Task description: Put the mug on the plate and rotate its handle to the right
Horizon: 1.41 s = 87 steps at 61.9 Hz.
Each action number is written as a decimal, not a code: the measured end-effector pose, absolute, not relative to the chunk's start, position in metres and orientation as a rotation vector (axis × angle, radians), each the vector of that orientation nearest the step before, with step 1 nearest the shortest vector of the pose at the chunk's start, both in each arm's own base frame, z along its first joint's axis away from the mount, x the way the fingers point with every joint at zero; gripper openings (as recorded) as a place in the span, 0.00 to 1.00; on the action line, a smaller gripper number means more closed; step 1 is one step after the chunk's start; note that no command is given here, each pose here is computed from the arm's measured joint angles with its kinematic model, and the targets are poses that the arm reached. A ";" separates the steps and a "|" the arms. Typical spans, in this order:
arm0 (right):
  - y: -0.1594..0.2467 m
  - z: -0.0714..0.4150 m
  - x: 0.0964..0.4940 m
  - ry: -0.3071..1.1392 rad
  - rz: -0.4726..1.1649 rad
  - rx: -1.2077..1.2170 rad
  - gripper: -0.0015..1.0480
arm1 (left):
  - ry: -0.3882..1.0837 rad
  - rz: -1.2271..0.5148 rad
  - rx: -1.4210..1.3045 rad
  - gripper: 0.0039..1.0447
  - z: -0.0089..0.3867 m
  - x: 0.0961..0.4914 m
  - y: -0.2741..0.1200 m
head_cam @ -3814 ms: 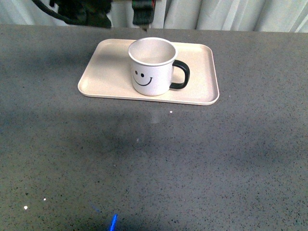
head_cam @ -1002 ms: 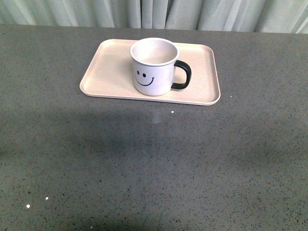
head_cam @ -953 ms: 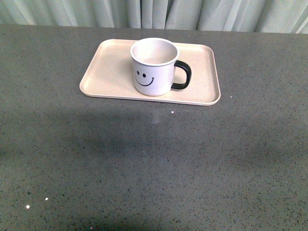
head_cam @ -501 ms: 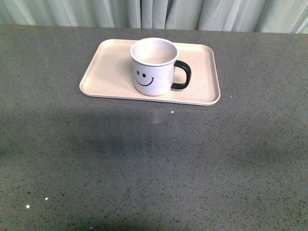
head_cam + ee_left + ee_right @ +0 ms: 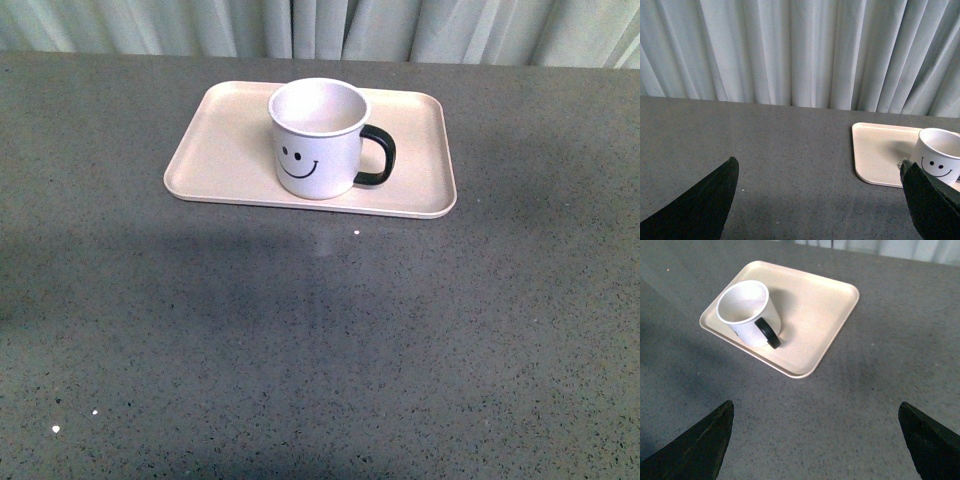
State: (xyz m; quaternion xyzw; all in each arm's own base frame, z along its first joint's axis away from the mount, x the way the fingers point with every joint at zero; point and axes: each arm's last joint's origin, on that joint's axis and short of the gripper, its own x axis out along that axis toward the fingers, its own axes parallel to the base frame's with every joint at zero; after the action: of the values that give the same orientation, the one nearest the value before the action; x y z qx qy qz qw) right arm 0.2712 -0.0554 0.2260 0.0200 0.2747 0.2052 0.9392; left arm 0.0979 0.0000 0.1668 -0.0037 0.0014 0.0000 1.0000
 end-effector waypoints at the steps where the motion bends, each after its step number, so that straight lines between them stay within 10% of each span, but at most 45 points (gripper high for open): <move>1: -0.052 0.225 0.279 0.574 0.432 0.036 0.91 | 0.003 0.000 -0.007 0.91 0.167 0.098 0.000; 39: 0.051 0.174 0.425 0.794 0.542 -0.040 0.91 | 0.003 0.000 -0.007 0.91 0.167 0.098 0.000; 87: 0.097 0.166 0.471 0.831 0.541 -0.061 0.91 | 0.003 0.000 -0.007 0.91 0.167 0.098 0.000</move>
State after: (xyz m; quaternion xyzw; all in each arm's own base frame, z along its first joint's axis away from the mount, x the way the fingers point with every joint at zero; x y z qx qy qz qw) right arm 0.4712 0.0969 0.1660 -0.0291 0.3988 0.2593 0.8791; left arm 0.0979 0.0000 0.1668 -0.0037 0.0014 0.0000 1.0000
